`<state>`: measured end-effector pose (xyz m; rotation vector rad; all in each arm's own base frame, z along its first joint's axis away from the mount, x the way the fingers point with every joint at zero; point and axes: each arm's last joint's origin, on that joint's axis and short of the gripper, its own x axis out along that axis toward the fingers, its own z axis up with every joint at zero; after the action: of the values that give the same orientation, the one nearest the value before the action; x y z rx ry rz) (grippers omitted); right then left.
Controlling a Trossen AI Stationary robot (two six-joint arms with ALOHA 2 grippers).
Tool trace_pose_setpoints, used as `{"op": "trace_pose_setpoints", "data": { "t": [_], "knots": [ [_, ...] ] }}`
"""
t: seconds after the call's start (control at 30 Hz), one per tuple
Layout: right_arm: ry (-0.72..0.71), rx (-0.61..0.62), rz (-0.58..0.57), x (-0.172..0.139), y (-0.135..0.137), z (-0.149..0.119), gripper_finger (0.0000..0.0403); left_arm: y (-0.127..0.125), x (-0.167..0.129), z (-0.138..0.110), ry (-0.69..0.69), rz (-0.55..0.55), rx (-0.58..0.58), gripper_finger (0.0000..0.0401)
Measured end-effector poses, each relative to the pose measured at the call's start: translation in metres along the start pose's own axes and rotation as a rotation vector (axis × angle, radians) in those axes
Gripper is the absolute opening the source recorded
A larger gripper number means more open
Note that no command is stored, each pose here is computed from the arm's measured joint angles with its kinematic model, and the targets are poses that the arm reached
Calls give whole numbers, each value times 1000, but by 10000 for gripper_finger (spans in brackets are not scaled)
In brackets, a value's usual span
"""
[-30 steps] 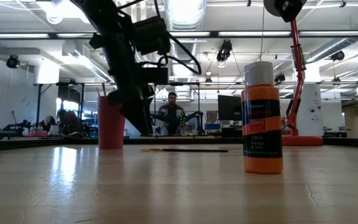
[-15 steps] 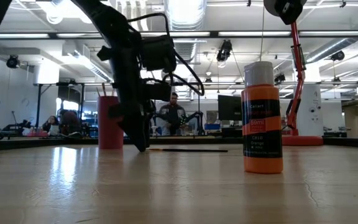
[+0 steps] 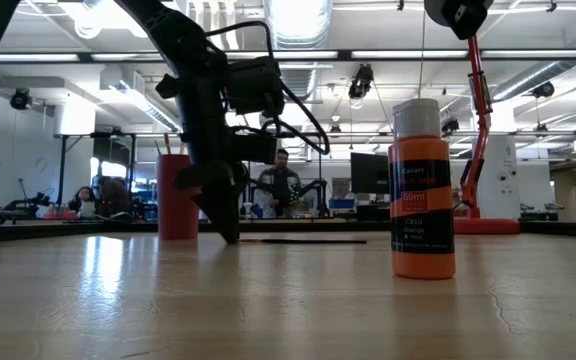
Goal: Pick & Place Paint Supplies
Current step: Put the black paint brush into the pink cup
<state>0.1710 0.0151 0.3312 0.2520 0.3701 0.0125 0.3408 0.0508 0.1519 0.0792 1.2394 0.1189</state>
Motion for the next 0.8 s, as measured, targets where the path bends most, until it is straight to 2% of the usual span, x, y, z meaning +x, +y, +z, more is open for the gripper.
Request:
{"op": "trace_pose_setpoints", "data": {
  "t": [0.13,0.2,0.47,0.8],
  "knots": [
    [0,0,0,0,0,0,75,0,0,1,-7,6,-24,23],
    [0,4,0,0,0,0,81,1,0,2,-7,14,-26,8],
    [0,11,0,0,0,0,98,3,-8,7,30,26,-8,3],
    [0,11,0,0,0,0,110,4,-50,39,22,28,85,1]
  ]
}}
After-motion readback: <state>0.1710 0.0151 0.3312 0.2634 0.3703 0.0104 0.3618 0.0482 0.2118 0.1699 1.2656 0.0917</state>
